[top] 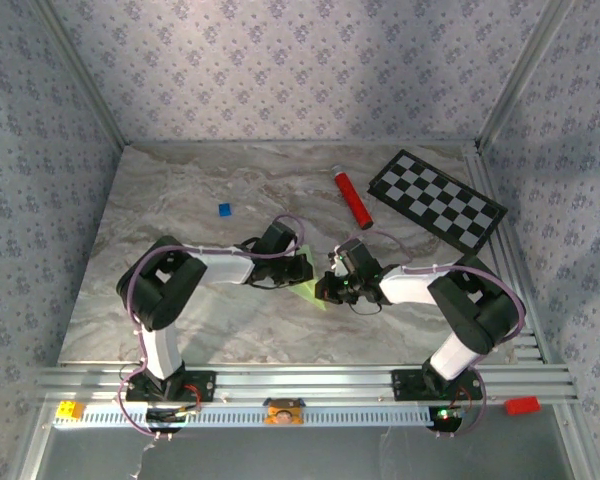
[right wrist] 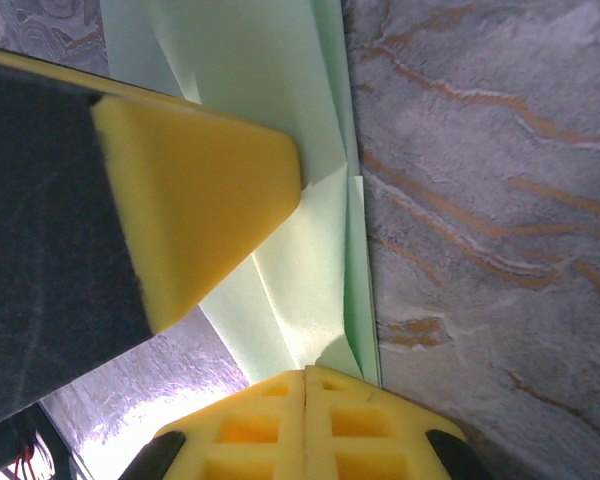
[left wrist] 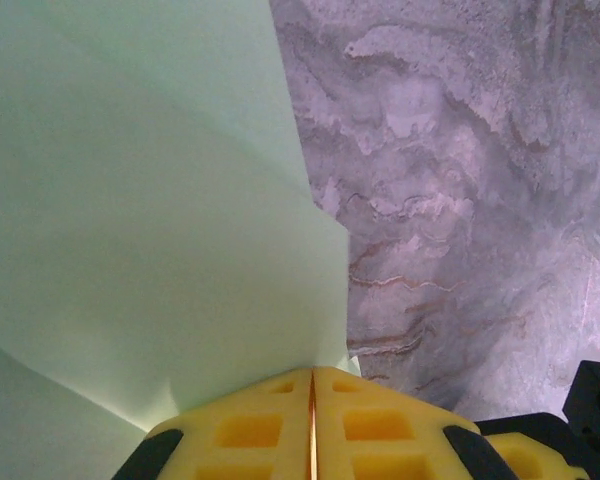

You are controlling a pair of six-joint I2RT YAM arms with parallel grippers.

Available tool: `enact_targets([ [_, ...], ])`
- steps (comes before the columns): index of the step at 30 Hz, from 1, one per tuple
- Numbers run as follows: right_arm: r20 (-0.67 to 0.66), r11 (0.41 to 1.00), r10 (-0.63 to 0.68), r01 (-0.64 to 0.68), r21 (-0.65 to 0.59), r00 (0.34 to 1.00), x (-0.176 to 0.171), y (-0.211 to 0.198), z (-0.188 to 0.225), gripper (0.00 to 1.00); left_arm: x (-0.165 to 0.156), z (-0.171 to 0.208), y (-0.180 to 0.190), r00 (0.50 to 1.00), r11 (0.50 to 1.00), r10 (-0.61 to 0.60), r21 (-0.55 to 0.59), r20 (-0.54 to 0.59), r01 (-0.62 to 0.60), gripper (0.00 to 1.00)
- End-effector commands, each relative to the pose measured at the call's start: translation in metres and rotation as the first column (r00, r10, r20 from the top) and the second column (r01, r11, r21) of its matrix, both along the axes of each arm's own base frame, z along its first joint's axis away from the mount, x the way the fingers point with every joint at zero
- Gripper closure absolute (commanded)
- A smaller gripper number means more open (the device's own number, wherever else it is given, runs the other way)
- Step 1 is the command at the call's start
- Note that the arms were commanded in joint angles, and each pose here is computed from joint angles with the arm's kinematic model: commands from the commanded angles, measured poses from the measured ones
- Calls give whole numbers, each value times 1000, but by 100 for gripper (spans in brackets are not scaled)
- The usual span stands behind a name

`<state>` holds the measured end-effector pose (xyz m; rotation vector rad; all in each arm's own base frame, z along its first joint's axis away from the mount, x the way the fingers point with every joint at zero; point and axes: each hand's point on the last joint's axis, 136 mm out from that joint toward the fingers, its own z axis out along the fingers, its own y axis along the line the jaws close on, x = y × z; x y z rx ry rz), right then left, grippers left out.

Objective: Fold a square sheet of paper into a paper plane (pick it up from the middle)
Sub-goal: Fourth fold the wing at the center of the table.

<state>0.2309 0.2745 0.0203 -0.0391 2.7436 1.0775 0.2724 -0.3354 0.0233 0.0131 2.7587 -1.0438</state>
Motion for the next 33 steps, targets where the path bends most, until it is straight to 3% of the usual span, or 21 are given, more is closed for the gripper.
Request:
enact_targets([
  [1, -67, 998, -6, 2, -68, 998, -15, -16, -20, 100, 11, -3, 3, 1000, 1000, 18, 21, 25, -18, 92],
  [8, 8, 1000, 13, -13, 21, 1000, -4, -2, 14, 96, 6, -12, 8, 1000, 999, 21, 45, 1, -21, 93],
  [13, 85, 997, -74, 73, 15, 994, 8, -23, 38, 94, 6, -11, 8, 1000, 999, 18, 44, 1, -18, 93],
  [18, 89, 995, -96, 93, 41, 991, 11, -35, 43, 95, 6, -11, 6, 1000, 999, 13, 42, 1, -13, 93],
  [25, 67, 997, 29, -34, 73, 997, -2, -2, 42, 97, 6, -12, 6, 1000, 999, 11, 43, -1, -11, 93],
  [33, 32, 997, 47, -48, 59, 998, 4, 16, 28, 98, 6, -10, 5, 1000, 999, 7, 36, 1, -7, 94],
])
